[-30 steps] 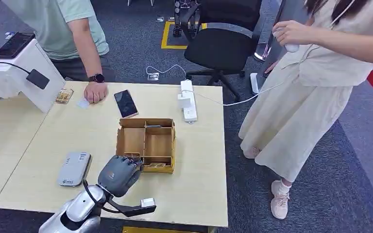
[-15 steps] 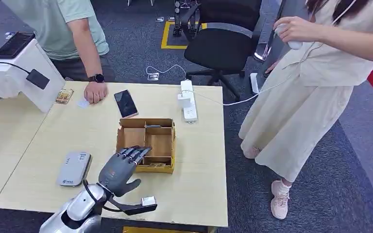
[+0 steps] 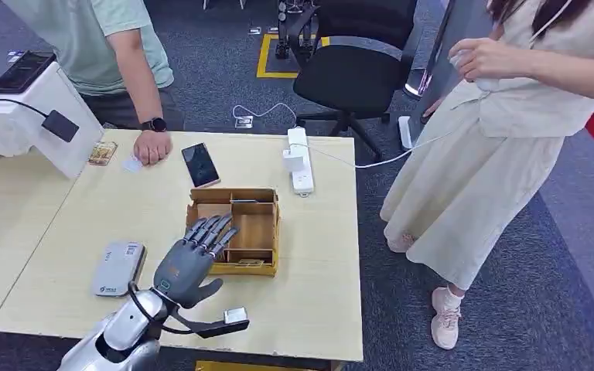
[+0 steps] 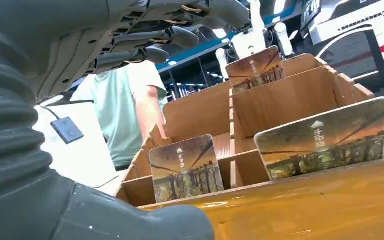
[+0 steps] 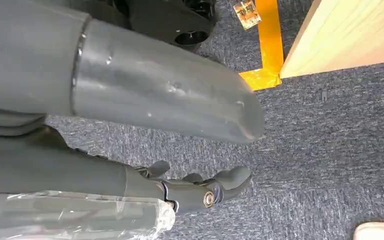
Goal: Pass the card to the sensor for recognition and then transmit it.
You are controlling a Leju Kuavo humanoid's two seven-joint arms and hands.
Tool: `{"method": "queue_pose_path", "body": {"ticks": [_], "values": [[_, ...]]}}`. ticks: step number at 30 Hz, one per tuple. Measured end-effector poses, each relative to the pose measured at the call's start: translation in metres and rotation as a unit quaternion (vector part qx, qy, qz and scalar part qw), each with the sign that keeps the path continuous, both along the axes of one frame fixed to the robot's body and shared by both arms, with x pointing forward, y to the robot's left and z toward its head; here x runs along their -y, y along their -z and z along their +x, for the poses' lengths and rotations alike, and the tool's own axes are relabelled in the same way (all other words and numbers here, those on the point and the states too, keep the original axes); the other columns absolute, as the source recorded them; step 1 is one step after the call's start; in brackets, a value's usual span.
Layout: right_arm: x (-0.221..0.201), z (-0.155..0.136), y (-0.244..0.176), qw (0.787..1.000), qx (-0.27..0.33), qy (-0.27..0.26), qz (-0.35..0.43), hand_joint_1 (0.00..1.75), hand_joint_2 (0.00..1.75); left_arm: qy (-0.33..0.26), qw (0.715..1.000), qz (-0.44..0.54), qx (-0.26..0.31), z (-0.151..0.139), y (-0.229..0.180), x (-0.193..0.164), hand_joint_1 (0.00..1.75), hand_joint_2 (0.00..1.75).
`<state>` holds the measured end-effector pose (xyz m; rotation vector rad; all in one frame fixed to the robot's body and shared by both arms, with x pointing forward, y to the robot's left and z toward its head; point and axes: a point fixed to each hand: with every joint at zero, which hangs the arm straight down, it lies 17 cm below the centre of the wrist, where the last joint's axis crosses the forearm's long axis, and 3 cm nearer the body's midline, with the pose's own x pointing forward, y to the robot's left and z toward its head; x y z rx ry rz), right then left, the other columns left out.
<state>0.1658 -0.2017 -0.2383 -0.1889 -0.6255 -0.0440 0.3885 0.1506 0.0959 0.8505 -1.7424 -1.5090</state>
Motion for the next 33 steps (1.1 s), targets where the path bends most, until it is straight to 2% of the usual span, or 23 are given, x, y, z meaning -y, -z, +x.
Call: {"method": "queue_pose_path", "body": {"ticks": [17, 33], "values": [[0.004, 0.000, 0.000, 1.000, 0.004, 0.010, 0.000, 0.00, 0.00, -0.007, 1.000, -0.010, -0.029, -0.033, 0.022, -0.009, 0.00, 1.75], [0.004, 0.001, -0.001, 1.000, 0.006, 0.008, 0.001, 0.00, 0.00, 0.006, 0.999, -0.020, -0.038, -0.036, 0.022, 0.005, 0.00, 1.75]]}}
